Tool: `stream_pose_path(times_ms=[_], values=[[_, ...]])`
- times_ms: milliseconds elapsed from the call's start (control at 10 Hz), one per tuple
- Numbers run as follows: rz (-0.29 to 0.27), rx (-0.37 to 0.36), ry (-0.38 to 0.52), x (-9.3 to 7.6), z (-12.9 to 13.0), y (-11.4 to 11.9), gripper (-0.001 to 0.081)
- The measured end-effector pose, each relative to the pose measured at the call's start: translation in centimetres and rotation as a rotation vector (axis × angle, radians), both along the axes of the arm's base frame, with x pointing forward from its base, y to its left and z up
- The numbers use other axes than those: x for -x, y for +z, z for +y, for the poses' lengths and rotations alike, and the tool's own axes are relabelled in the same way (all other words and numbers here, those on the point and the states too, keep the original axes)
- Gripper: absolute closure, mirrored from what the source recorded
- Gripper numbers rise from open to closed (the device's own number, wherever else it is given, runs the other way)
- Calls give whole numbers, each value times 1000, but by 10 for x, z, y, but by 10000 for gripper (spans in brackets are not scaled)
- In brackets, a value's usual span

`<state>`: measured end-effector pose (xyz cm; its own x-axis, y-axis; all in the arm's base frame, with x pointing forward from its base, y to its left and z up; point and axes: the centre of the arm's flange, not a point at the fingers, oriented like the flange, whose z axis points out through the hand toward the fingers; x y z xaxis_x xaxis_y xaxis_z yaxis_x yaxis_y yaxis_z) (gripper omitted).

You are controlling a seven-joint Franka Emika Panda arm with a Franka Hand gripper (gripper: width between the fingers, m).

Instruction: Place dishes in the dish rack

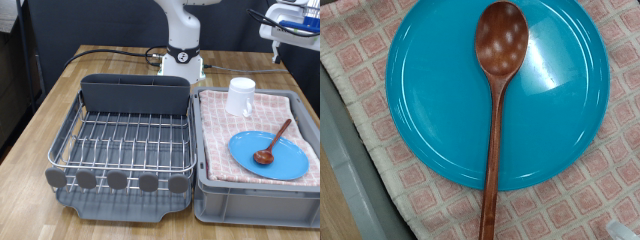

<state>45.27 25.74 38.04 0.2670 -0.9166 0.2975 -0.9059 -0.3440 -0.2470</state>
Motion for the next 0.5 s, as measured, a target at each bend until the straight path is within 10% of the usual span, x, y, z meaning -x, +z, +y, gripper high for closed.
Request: stream_pose_path(times_ms=[500], values=[[-13,-31,8,-6,5,-46,4]])
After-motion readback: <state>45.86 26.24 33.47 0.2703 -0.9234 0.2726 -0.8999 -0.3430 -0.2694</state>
